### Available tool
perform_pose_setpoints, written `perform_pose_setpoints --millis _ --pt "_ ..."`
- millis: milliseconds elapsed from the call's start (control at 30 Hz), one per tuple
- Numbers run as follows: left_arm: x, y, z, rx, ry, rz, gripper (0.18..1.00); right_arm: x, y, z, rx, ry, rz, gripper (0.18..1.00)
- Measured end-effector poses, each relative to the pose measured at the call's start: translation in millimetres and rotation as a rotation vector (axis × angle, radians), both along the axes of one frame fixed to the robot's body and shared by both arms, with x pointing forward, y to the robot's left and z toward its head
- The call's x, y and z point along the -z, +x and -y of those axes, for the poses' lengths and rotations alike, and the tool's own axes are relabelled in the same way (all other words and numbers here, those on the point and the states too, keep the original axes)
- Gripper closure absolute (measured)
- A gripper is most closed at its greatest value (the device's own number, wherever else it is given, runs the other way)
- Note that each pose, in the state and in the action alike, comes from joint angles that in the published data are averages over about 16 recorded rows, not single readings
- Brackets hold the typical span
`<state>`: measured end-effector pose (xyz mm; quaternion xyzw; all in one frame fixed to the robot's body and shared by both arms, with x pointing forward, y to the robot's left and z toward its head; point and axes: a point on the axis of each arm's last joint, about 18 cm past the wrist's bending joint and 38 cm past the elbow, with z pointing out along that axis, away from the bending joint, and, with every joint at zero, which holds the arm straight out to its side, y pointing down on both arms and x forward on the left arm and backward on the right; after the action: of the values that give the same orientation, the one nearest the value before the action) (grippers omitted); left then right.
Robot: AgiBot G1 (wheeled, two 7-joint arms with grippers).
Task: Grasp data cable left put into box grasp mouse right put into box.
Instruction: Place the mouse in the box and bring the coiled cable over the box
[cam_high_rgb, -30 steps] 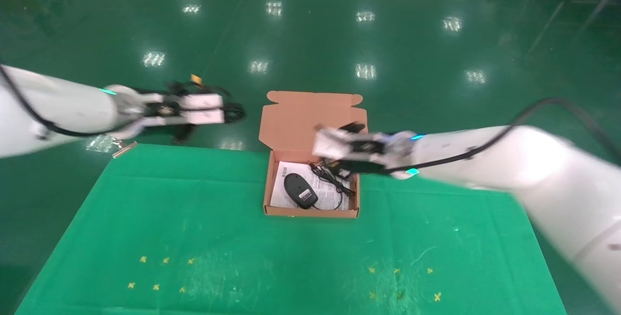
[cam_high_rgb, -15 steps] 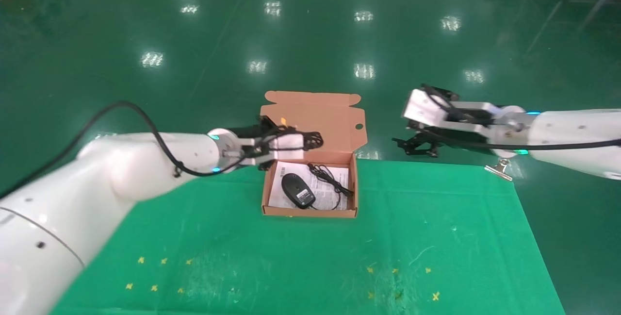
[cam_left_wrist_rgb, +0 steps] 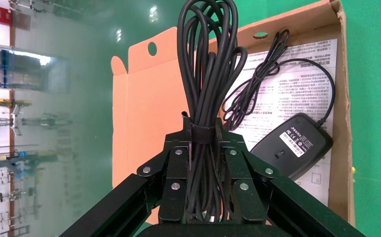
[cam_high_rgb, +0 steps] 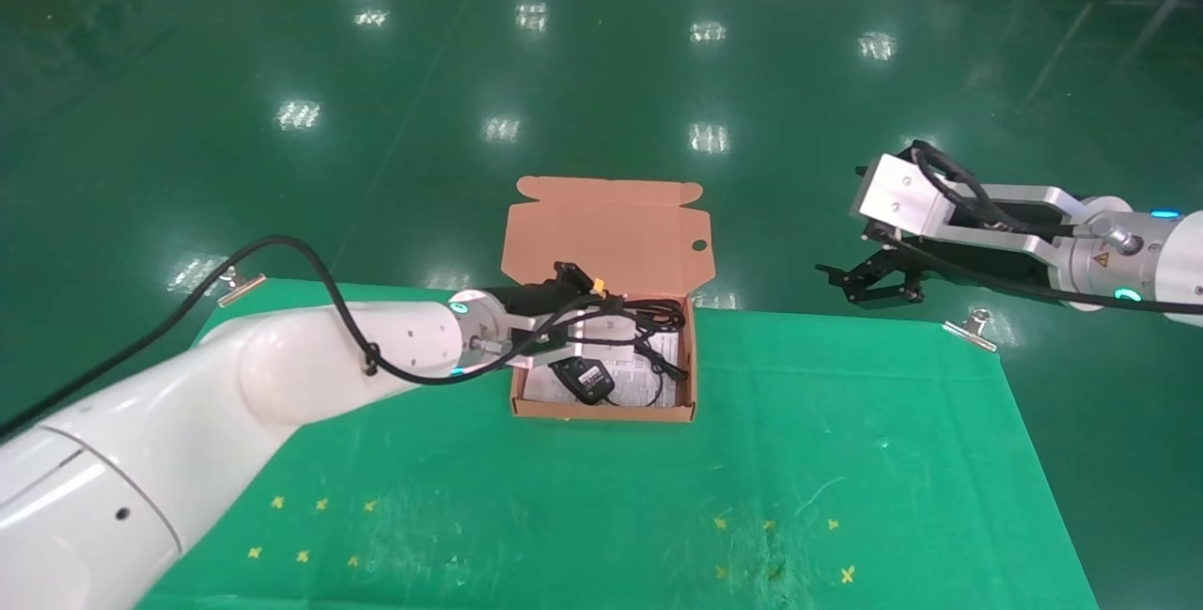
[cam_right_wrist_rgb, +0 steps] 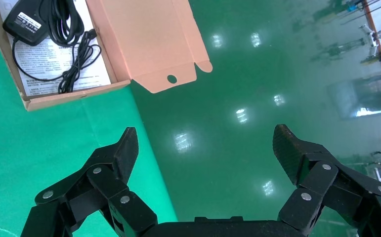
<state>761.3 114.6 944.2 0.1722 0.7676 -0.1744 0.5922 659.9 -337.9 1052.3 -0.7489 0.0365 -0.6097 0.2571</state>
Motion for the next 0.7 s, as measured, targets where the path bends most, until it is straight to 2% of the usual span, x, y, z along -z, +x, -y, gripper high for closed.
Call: perform_pose_setpoints --millis 467,700 --pt "-0.5 -0.4 -0.6 0.004 0.001 -0.003 0.895 0.3 -0.7 -0.1 0.002 -0.001 0.001 0.178" --pt "-24.6 1.9 -9.8 -0.016 -0.015 0.055 0.814 -13.2 -2.9 0.4 0.002 0.005 0.034 0.178"
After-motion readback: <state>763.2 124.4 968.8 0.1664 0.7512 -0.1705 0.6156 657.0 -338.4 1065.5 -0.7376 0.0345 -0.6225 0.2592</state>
